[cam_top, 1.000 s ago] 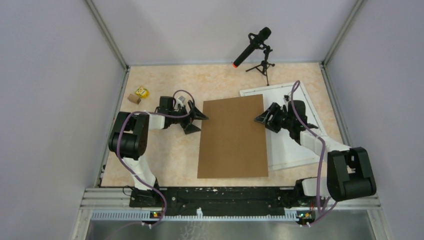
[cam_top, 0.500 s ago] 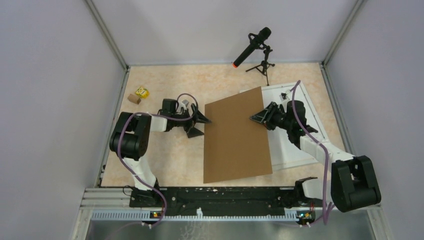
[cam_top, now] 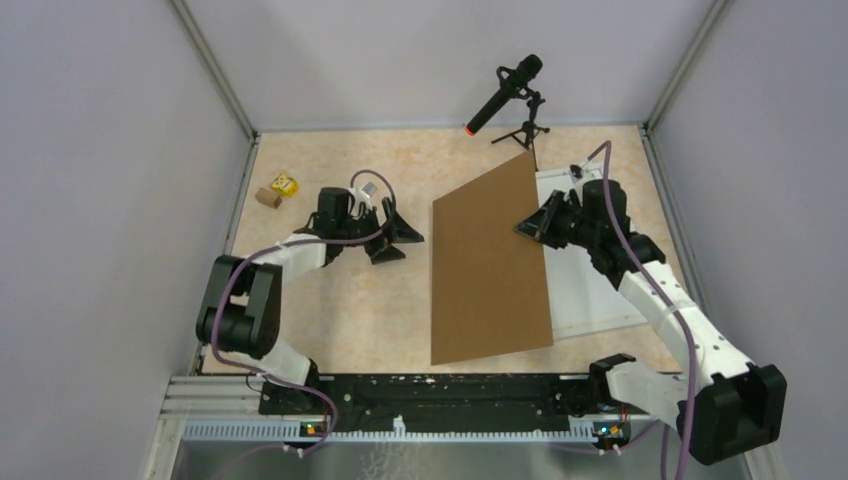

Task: Put the photo into the frame

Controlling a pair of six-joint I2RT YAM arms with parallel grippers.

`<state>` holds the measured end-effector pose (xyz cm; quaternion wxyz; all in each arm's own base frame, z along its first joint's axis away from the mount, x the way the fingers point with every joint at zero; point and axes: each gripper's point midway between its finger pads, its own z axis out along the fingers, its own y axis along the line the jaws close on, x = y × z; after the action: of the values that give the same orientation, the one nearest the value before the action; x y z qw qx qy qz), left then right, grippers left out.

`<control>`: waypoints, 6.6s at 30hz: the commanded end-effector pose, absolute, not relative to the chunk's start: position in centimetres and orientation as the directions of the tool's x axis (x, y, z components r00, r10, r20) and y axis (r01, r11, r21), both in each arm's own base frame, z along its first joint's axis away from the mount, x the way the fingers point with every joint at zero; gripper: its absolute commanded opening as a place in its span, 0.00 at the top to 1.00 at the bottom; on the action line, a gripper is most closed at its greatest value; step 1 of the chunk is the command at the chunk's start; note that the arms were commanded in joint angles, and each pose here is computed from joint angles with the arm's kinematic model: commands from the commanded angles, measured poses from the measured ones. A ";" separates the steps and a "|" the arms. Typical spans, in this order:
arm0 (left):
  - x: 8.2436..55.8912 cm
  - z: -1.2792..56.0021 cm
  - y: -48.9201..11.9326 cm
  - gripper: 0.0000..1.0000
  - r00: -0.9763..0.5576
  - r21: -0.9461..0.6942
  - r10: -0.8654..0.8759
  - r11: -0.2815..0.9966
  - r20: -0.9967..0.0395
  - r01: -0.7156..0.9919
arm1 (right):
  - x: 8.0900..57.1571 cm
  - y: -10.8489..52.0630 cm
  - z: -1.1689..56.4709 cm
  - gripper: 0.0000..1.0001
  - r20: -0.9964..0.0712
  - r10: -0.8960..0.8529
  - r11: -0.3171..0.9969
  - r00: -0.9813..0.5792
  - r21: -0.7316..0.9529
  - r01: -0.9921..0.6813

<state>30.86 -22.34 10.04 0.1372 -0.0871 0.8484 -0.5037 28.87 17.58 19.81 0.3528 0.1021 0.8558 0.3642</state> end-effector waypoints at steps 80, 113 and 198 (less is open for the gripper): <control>25.8 23.7 -25.8 0.02 -0.575 -0.404 0.097 0.618 -0.812 0.675 | 38.4 4.4 26.2 1.00 -0.446 -0.588 0.651 -0.675 -0.756 -0.067; 25.6 23.5 -26.0 0.02 -0.575 -0.398 0.111 0.616 -0.810 0.680 | 37.7 4.3 19.7 0.78 -0.407 -0.555 0.643 -0.726 -0.763 -0.064; 25.1 21.9 -26.7 0.02 -0.582 -0.417 0.122 0.582 -0.804 0.698 | 31.0 16.1 7.2 0.23 -0.536 -0.006 0.992 -0.844 0.101 -0.071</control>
<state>24.71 -26.34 21.10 0.3570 0.2432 0.8199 -0.3756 30.63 14.90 7.29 0.2641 -0.0669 0.9620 0.0201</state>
